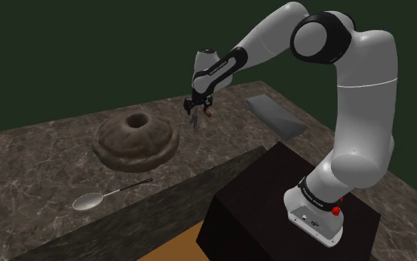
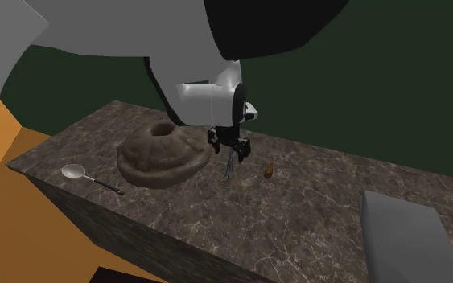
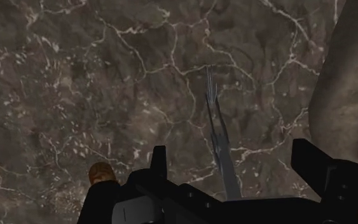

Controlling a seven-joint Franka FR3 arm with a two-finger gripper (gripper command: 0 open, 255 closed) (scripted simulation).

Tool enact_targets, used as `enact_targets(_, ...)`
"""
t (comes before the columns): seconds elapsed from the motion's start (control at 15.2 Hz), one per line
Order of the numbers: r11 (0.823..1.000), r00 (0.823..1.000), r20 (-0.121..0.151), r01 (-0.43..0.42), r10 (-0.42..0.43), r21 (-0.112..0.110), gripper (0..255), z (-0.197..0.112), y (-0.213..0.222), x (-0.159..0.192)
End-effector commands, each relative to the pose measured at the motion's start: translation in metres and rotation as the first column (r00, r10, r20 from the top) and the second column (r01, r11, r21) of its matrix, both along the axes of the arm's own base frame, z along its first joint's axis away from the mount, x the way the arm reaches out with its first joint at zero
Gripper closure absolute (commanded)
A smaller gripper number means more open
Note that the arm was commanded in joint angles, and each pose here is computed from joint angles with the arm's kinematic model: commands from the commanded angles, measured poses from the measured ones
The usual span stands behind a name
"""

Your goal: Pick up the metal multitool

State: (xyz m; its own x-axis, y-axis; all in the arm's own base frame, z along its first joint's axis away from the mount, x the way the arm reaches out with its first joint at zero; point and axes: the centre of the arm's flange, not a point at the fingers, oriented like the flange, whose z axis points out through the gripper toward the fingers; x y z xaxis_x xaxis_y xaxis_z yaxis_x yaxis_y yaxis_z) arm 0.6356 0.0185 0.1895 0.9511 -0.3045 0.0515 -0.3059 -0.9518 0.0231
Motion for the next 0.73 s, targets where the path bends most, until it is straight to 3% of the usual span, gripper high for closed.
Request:
enact_targets(0.0, 1.0, 1.0, 0.0, 0.0, 0.0, 0.0, 0, -0.01, 0.0, -0.001)
enact_targets(0.26, 1.0, 1.0, 0.0, 0.0, 0.0, 0.0, 0, -0.024, 0.0, -0.001)
enact_targets(0.33, 1.0, 1.0, 0.0, 0.001, -0.001, 0.0, 255, -0.024, 0.001, -0.001)
enact_targets(0.66, 1.0, 1.0, 0.0, 0.001, -0.001, 0.0, 255, -0.024, 0.001, -0.001)
